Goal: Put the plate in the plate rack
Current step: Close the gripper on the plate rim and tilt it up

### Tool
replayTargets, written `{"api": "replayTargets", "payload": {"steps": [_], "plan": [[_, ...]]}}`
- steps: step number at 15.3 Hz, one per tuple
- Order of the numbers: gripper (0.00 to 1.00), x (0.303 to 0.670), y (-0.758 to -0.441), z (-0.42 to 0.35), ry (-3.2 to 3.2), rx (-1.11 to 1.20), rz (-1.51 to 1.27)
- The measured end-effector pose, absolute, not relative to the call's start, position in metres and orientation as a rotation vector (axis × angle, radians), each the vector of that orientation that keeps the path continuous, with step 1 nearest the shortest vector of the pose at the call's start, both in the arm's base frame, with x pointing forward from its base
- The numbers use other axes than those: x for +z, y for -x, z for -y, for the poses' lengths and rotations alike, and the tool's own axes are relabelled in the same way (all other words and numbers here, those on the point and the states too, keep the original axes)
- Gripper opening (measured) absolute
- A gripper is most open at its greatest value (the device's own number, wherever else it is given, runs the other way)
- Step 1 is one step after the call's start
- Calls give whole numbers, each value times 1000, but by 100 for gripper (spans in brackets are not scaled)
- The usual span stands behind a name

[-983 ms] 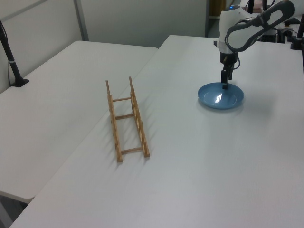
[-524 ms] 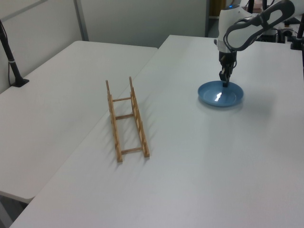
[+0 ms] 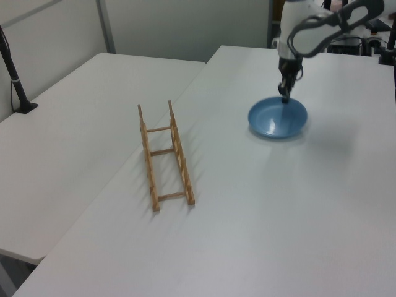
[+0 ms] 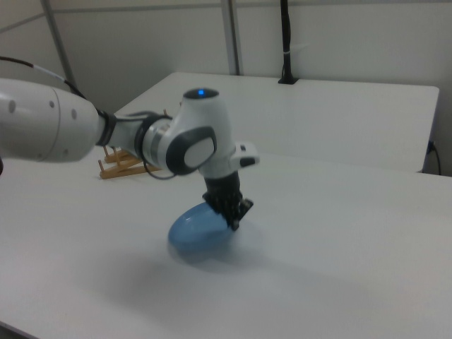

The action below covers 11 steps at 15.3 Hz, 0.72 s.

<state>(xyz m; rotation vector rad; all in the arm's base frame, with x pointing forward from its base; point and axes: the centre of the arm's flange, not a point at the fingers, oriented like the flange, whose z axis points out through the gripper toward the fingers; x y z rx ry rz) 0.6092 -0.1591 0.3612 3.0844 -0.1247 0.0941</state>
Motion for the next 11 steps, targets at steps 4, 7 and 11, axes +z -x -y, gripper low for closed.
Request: {"api": "replayTargets", "payload": {"steps": [4, 7, 11], "plan": [[5, 445, -632, 155, -3079, 282, 147], [5, 516, -649, 125, -3063, 480, 204], [5, 573, -664, 71, -3034, 647, 148]]}}
